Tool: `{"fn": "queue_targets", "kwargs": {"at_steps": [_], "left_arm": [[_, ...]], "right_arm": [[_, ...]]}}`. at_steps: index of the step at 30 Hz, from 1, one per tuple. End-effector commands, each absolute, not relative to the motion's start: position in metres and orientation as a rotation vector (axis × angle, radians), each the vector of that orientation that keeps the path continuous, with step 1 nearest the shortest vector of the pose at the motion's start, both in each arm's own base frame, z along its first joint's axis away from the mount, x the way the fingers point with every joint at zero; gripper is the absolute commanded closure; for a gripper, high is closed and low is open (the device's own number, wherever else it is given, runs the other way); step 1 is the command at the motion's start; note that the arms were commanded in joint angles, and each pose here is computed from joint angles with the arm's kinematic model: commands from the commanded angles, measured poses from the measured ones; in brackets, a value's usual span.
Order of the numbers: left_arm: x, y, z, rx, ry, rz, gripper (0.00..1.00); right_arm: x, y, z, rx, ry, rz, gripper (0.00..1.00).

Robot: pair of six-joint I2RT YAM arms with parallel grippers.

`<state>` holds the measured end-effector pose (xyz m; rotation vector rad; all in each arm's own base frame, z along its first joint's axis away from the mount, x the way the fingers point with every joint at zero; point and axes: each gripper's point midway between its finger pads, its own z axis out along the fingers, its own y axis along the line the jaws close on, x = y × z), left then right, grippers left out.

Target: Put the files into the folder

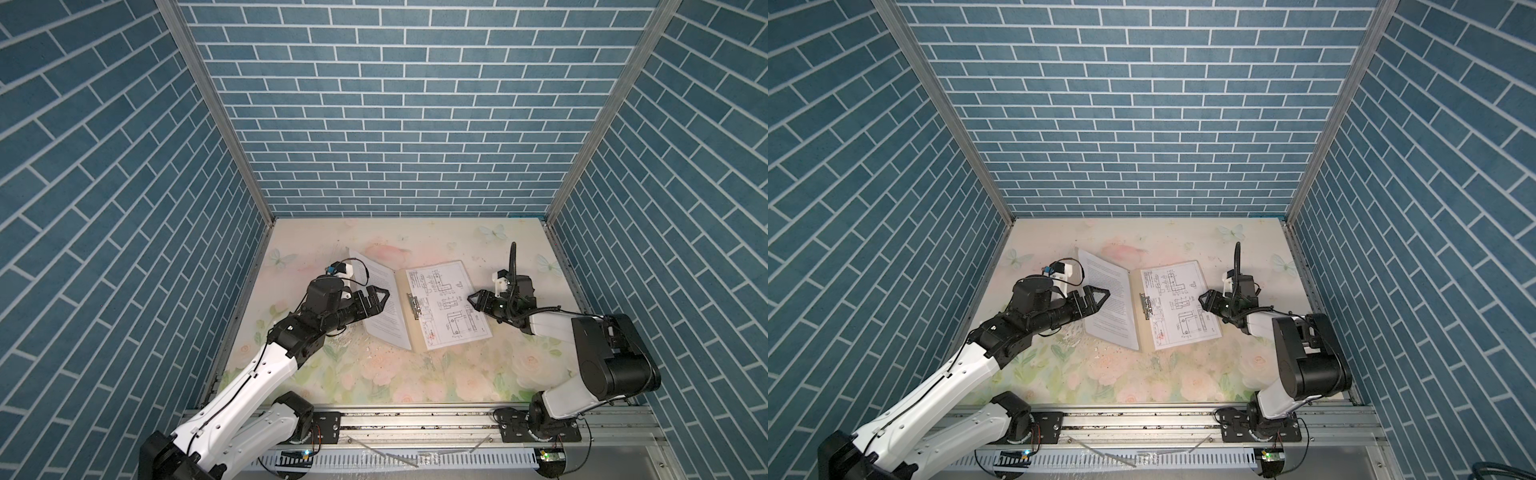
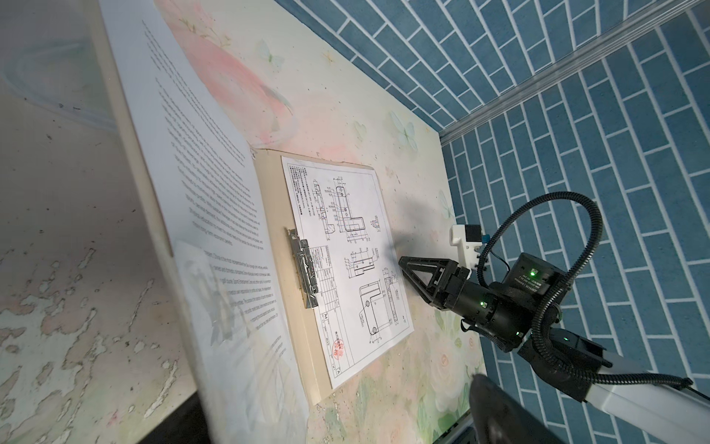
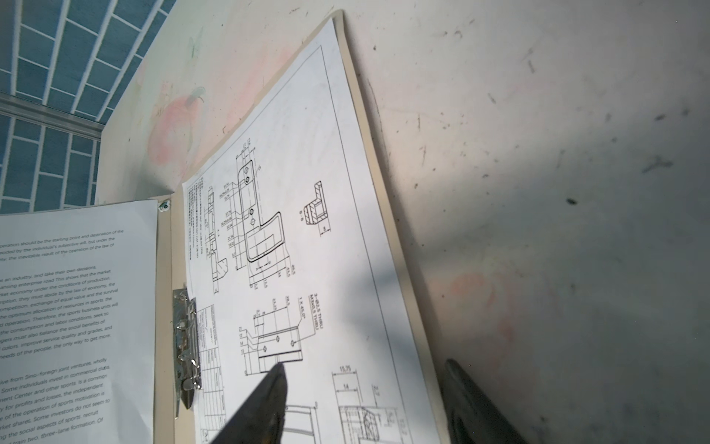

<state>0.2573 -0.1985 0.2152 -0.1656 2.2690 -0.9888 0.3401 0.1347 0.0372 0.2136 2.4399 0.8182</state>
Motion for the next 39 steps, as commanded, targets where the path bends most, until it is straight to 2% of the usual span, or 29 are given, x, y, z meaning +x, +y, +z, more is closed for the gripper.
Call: {"fn": "queue_targets", "kwargs": {"at_steps": [1,16,21,29,35,39], "left_arm": [[0.261,-0.212,0.226,-0.106,2.245,-0.981,0.0],[0.268,-0.322,0.249,0.205,2.229,-1.049,0.0],[0.273,-0.363,0.239,0.294,2.262,-1.099,0.0],[0.282,-0.428,0.214,0.457,2.294,-1.196,0.0],[0.288,-0.452,0.189,0.5,2.331,-1.255,0.0],[0.288,-0.449,0.184,0.511,2.332,-1.234,0.0]], "right_arm": [[0.303,0.132,0.002,0.323,2.61,0.808,0.36],[0.299,0.13,0.0,0.344,2.614,0.8,0.36],[0.296,0.126,0.0,0.358,2.617,0.776,0.36],[0.288,0.087,0.02,0.434,2.584,0.544,0.35],[0.269,0.028,0.052,0.499,2.496,0.168,0.25],[0.265,0.015,0.076,0.475,2.395,0.121,0.2]]}}
